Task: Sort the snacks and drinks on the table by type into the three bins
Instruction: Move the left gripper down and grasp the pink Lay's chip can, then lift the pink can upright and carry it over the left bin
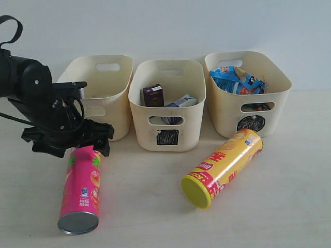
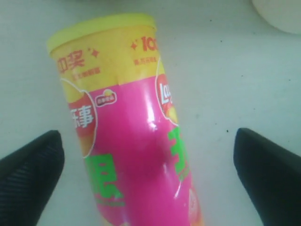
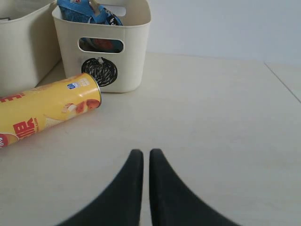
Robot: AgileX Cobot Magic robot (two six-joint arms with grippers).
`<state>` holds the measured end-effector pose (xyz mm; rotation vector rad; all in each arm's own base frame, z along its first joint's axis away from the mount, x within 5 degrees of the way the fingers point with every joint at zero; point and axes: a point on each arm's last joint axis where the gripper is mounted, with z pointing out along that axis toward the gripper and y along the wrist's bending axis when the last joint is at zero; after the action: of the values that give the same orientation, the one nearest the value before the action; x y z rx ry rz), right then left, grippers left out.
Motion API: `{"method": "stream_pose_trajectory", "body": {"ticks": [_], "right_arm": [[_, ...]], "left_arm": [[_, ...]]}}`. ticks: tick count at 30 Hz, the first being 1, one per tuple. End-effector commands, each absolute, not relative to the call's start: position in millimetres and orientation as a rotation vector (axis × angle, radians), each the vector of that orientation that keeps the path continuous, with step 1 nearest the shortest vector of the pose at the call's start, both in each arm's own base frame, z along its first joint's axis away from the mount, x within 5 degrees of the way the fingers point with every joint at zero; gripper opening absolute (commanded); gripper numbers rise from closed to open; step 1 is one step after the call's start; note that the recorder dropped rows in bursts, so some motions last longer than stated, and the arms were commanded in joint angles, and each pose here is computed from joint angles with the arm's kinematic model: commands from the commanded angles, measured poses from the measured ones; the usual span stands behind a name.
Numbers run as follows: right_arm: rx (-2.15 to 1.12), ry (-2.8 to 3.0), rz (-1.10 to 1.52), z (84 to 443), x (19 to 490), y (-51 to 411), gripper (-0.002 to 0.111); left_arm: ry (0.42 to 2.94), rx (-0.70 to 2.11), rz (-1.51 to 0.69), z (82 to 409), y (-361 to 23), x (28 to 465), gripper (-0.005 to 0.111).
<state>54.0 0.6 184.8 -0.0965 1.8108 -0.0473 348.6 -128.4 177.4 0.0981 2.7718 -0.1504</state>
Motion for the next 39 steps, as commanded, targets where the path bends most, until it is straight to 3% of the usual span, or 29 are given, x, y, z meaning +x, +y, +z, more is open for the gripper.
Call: {"method": "stream_pose_trajectory", "body": {"ticks": [1, 15, 22, 24, 26, 27, 33, 39], "right_arm": [[-0.095, 1.803, -0.050, 184, 54, 1, 0.003], [-0.095, 1.803, -0.050, 184, 54, 1, 0.003], [-0.094, 1.803, -0.048, 184, 54, 1, 0.003], [-0.095, 1.803, -0.050, 184, 54, 1, 0.003], [-0.095, 1.803, -0.050, 184, 54, 1, 0.003], [-0.095, 1.803, -0.050, 184, 54, 1, 0.003], [-0.095, 1.803, -0.049, 184, 54, 1, 0.003], [-0.095, 1.803, -0.049, 184, 54, 1, 0.003]], "left_arm": [[2.783, 0.086, -0.150, 170, -132, 353, 0.093], [2.874, 0.100, -0.098, 134, -132, 356, 0.092], [2.913, 0.102, -0.081, 118, -132, 356, 0.083], [2.916, 0.106, -0.075, 117, -132, 356, 0.066], [2.925, 0.122, -0.065, 117, -131, 355, 0.019], [2.935, 0.166, -0.054, 116, -131, 354, 0.005], [3.041, 0.294, -0.013, 123, -127, 342, 0.004], [2.952, 0.423, -0.133, 171, -131, 333, 0.004]]}}
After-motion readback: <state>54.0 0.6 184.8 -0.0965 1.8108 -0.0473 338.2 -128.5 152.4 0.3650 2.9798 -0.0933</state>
